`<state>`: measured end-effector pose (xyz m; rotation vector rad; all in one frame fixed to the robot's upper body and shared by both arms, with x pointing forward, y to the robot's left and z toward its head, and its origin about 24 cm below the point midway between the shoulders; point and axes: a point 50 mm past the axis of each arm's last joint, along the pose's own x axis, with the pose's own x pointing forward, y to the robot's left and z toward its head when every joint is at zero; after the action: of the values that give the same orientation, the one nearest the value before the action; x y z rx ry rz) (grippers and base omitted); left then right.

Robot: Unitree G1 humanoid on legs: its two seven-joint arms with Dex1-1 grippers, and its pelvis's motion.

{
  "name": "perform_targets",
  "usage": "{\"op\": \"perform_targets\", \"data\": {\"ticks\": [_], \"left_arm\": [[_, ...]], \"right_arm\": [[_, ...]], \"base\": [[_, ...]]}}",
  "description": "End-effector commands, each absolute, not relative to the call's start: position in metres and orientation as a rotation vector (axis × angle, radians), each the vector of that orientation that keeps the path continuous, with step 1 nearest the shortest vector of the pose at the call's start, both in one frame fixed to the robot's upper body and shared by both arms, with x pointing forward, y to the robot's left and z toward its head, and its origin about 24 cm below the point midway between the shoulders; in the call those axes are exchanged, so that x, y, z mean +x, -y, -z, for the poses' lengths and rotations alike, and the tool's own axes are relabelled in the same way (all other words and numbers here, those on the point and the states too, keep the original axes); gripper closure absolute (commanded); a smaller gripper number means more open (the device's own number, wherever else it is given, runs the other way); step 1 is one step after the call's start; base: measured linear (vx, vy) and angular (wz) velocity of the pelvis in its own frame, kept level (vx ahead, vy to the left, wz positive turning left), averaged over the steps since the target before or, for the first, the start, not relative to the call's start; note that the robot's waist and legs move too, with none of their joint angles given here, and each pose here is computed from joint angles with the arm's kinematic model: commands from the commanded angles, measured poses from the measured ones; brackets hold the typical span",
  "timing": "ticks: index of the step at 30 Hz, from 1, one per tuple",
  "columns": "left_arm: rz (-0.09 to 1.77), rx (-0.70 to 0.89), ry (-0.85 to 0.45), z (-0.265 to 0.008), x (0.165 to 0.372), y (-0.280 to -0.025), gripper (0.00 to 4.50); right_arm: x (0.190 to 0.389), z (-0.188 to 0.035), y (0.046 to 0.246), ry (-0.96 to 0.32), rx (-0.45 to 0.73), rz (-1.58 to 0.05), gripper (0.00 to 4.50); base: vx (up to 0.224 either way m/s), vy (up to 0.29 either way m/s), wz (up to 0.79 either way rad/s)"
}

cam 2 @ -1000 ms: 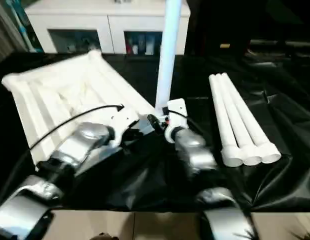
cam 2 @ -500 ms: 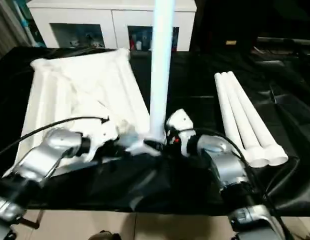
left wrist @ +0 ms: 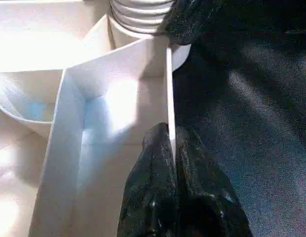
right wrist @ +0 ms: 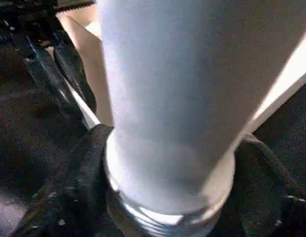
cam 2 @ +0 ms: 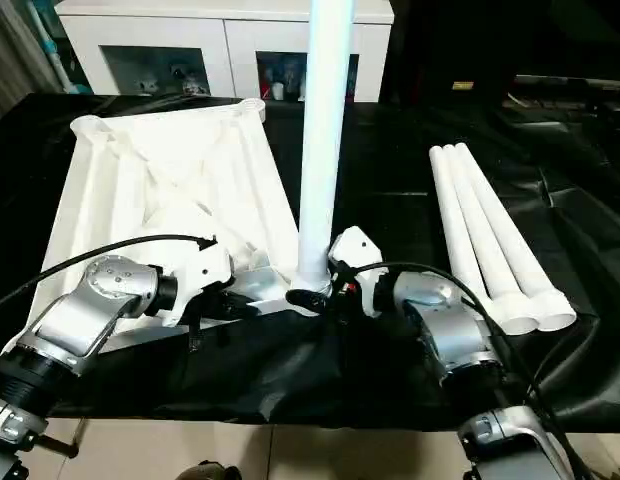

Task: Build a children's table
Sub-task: Rotate leg to tighten

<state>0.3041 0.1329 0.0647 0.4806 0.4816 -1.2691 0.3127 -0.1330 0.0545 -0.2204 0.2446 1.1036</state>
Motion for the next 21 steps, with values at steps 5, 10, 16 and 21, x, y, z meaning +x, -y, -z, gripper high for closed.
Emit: {"op": "perform_targets", "data": {"ticks": [5,10,16,21], "left_arm": [[1.331,0.486,-0.439,-0.074,0.303,-0.125,4.5],[1.337,0.479,-0.442,-0.073,0.303,-0.124,4.5],[1.336,0.468,-0.446,-0.071,0.304,-0.122,4.5],[1.168,0.424,-0.462,-0.062,0.32,-0.114,4.5]], "right_arm": [[0.314,-0.056,0.134,-0.236,-0.197,-1.105,1.67],[0.31,-0.053,0.132,-0.24,-0.183,-1.109,1.77],[0.306,-0.045,0.13,-0.258,-0.161,-1.087,1.77],[0.322,-0.029,0.131,-0.298,-0.067,-0.737,1.78]], "base": [[0.0,0.0,0.0],[0.0,0.0,0.0],[0.0,0.0,0.0],[0.0,0.0,0.0]]}}
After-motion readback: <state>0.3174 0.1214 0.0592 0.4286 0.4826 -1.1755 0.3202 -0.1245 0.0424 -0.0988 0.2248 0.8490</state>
